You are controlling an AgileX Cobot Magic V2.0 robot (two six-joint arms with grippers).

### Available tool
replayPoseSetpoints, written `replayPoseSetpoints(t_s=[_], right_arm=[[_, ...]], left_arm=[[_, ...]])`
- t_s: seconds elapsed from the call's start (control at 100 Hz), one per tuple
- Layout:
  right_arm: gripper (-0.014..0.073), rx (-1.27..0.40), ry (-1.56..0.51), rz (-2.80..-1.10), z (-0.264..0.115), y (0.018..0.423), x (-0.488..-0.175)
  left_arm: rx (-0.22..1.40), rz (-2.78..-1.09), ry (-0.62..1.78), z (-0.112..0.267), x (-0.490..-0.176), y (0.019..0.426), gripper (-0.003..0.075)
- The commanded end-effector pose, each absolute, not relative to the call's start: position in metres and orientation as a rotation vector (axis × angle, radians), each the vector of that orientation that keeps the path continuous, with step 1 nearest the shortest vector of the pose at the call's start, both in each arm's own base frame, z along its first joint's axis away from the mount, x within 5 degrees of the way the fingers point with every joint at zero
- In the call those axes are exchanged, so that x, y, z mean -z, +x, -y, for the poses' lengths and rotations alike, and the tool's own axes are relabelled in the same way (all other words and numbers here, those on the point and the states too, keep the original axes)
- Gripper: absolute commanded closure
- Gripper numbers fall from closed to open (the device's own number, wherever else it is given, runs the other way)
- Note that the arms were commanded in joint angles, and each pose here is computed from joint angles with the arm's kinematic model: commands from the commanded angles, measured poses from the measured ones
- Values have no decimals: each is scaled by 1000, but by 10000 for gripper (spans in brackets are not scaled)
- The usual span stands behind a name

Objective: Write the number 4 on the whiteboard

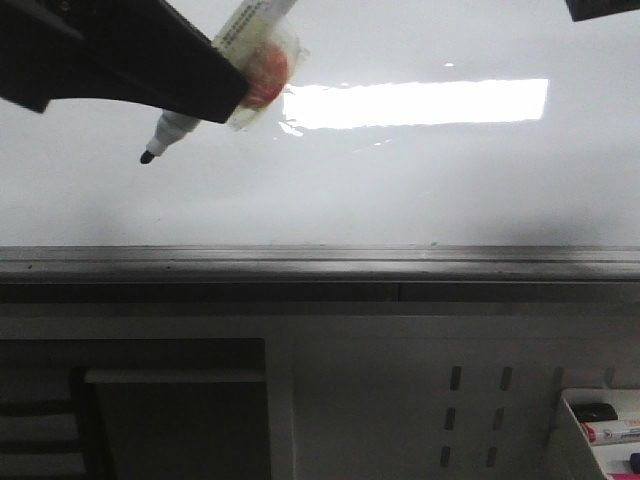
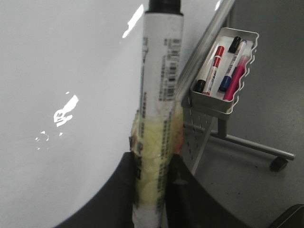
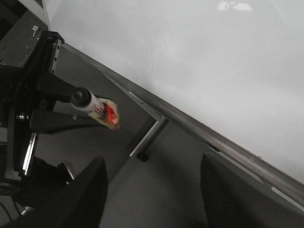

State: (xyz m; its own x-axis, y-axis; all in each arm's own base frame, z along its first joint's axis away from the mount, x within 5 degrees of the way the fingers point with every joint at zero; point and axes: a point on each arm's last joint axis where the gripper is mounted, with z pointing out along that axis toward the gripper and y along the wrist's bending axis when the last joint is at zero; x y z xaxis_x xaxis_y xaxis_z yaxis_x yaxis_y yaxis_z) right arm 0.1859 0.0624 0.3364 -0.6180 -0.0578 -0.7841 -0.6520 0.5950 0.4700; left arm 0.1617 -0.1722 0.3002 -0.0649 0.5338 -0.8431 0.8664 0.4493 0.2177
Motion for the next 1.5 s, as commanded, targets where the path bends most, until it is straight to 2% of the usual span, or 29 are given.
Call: replayPoseSetpoints(t_s=[0.0, 0.13, 0.32, 0.82, 1.05, 1.25, 1.49], right_arm=[[213, -1089, -627, -1978, -70, 190, -358], [213, -1137, -724, -1972, -87, 195, -361], [213, -1110, -766, -1959, -107, 204, -363], [213, -1204, -800, -2056, -127, 223, -336], [213, -1207, -803, -2036, -131, 223, -336], [298, -1214, -817, -2033, -132, 222, -336], [306, -1222, -817, -2027, -132, 222, -337]], left_arm=[[417, -1649, 1157, 177, -318, 163, 741], [425, -1660, 1186, 186, -314, 166, 741], [427, -1643, 1234, 199, -317, 171, 741], [387, -1616, 1284, 200, -316, 170, 741], [386, -1615, 1285, 200, -316, 170, 741], [384, -1613, 1285, 200, -317, 170, 741], [382, -1611, 1276, 200, -317, 171, 741]])
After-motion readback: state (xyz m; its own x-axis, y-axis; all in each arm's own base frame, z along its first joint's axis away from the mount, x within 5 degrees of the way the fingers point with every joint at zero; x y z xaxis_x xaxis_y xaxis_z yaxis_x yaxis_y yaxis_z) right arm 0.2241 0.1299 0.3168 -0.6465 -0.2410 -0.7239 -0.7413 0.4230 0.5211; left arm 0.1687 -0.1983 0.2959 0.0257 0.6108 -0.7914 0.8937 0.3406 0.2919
